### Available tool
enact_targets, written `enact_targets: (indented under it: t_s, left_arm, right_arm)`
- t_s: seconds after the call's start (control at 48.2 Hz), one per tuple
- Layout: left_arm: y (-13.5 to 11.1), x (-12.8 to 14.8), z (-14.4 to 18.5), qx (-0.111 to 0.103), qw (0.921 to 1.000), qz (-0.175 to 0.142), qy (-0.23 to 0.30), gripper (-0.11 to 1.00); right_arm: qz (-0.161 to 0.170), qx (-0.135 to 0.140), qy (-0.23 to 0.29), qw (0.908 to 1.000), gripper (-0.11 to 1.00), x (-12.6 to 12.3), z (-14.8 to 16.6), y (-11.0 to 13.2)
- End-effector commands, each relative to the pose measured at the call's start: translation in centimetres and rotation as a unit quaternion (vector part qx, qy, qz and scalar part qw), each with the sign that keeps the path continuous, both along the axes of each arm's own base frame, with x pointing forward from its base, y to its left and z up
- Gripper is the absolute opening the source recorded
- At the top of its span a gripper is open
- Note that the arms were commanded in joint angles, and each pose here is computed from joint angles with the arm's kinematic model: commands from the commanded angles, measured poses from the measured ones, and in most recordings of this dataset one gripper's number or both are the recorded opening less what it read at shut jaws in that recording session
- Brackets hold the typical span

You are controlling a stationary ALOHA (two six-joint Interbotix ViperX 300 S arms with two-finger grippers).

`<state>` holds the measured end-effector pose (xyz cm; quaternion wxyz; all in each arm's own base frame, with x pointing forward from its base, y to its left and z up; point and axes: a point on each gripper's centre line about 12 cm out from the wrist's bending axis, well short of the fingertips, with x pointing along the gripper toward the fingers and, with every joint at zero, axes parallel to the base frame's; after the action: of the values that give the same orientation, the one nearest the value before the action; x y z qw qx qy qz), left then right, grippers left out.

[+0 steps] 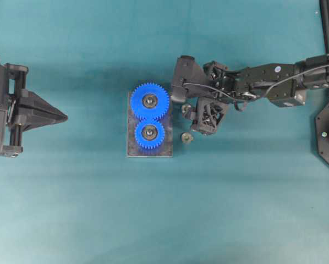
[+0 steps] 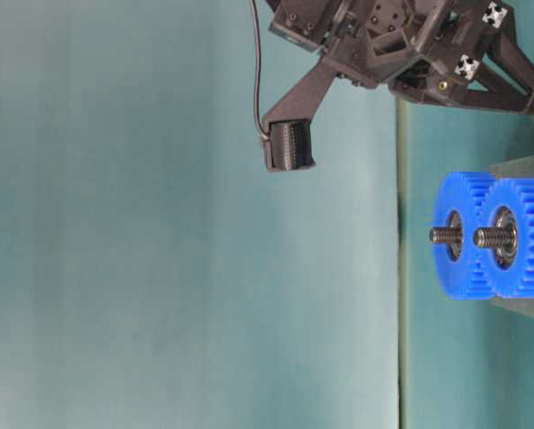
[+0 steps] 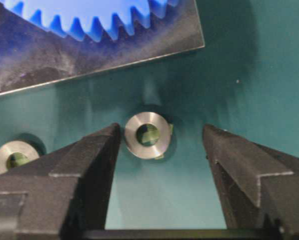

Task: Insert the washer onto the shaft.
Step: 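Close the right gripper on the upper silver washer and lift it, then carry the washer over the upper blue gear's shaft and lower it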

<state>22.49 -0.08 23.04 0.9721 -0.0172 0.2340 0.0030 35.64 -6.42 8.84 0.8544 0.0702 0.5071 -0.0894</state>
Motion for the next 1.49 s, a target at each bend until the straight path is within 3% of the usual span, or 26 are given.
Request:
enact_targets:
  t_s: [0.0,0.145,0.311,0.498,0.851,1.142,1.474]
  left_arm:
    - [0.0,0.2,0.6,0.001,0.9999,0.0,-0.01,0.0]
    - [0.0,0.2,0.7,-0.001,0.9999,0.002,-0.012,0.0]
    - [0.0,0.3,0.8,-0.002,0.9999,0.002,-0.013,0.0]
    - [0.2,0.5,1.2,-0.002,0.9998,0.006,-0.019,0.0]
    - [0.3,0.5,1.3,-0.004,0.9997,0.009,-0.022,0.0]
    - [0.3,0.5,1.2,-0.005,0.9997,0.009,-0.022,0.0]
    - [0.3,0.5,1.2,-0.006,0.9996,0.01,-0.026,0.0]
  right_arm:
    - [0.008,-0.001,0.0,1.0,0.66,0.4,0.4,0.5]
    - [0.009,0.003,0.014,0.9999,0.56,0.1,0.3,0.7]
    - [0.009,0.002,0.008,0.9999,0.31,0.4,0.6,0.7]
    - [0.009,-0.001,-0.012,0.9999,0.31,1.0,2.0,0.6]
    - [0.013,-0.005,-0.037,0.9992,0.31,2.3,8.0,0.6]
    - [0.02,-0.011,-0.075,0.9969,0.31,4.8,11.2,0.8]
    - [0.022,-0.013,-0.078,0.9966,0.31,7.1,11.0,0.3]
